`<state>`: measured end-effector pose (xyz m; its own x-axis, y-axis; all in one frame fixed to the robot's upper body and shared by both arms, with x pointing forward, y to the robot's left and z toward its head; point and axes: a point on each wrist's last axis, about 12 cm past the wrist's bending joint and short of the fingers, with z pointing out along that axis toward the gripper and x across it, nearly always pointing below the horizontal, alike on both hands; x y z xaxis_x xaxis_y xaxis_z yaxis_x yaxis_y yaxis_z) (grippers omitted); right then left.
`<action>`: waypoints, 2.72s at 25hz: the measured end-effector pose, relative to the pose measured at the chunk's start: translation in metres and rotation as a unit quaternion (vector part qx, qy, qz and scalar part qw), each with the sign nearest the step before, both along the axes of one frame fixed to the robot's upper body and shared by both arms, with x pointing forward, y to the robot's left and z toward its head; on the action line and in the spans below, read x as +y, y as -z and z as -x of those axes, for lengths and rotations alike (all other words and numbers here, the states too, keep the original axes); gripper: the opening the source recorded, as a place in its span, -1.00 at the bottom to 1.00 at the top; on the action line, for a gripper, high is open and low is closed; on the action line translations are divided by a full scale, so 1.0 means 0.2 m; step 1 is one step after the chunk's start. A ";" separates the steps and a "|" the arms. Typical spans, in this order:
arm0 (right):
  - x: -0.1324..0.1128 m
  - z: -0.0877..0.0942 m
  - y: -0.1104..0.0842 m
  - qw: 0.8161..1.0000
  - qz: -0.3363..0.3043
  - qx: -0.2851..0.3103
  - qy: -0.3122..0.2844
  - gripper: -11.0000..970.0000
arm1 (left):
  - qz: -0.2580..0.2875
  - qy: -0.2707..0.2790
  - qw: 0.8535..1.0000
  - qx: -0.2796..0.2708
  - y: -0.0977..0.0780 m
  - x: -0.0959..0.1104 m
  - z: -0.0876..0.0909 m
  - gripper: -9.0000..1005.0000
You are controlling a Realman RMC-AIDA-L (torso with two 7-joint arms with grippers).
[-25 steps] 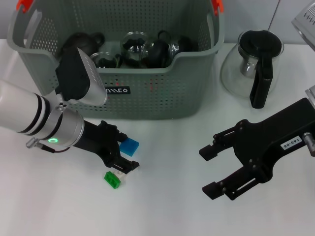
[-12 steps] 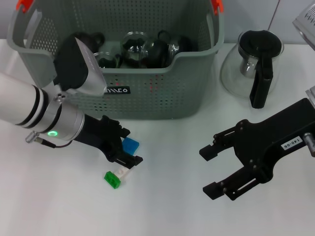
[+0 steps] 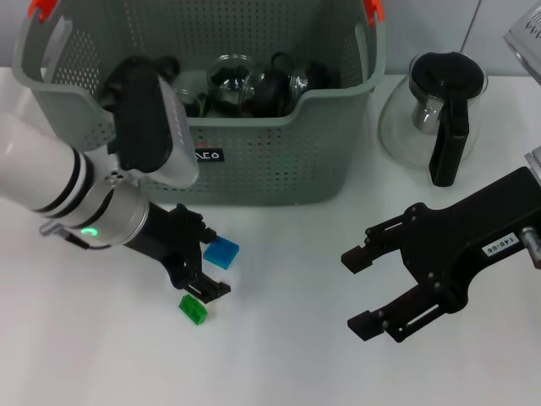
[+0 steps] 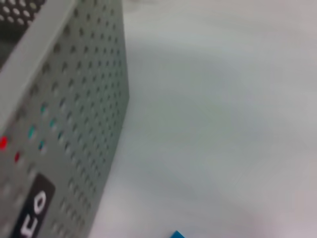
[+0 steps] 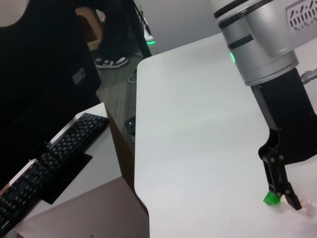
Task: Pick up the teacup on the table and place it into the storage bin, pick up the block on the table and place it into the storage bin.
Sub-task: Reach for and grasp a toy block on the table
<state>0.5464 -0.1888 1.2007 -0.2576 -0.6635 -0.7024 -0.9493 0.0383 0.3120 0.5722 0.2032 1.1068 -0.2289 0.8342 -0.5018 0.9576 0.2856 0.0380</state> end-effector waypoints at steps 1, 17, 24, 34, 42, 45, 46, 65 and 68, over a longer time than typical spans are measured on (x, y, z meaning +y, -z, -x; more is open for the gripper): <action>0.00 0.00 0.00 1.000 -0.001 0.000 0.000 0.82 | -0.005 0.007 1.000 -0.005 -0.01 -0.01 -0.01 0.74; 0.02 -0.01 0.02 1.000 -0.011 0.012 0.005 0.82 | -0.112 0.112 0.985 -0.075 -0.11 -0.09 -0.08 0.74; -0.03 0.00 0.02 0.999 -0.014 0.031 0.010 0.82 | -0.139 0.156 0.974 -0.087 -0.13 -0.14 -0.09 0.73; -0.07 -0.01 0.01 0.999 -0.023 0.034 0.025 0.82 | -0.165 0.200 0.960 -0.103 -0.14 -0.19 -0.10 0.70; -0.06 -0.02 0.01 0.999 -0.025 0.033 0.028 0.82 | -0.178 0.231 0.951 -0.103 -0.10 -0.26 -0.10 0.67; -0.06 -0.02 0.01 0.999 -0.025 0.032 0.028 0.82 | -0.187 0.243 0.946 -0.107 -0.08 -0.29 -0.10 0.66; -0.06 -0.02 0.01 0.999 -0.025 0.032 0.028 0.82 | -0.189 0.245 0.945 -0.107 -0.08 -0.30 -0.10 0.65; -0.06 -0.02 0.02 0.998 -0.028 0.033 0.035 0.82 | -0.208 0.262 0.936 -0.111 -0.06 -0.33 -0.13 0.59; -0.06 -0.02 0.02 0.998 -0.028 0.031 0.037 0.82 | -0.210 0.264 0.935 -0.107 -0.05 -0.33 -0.13 0.57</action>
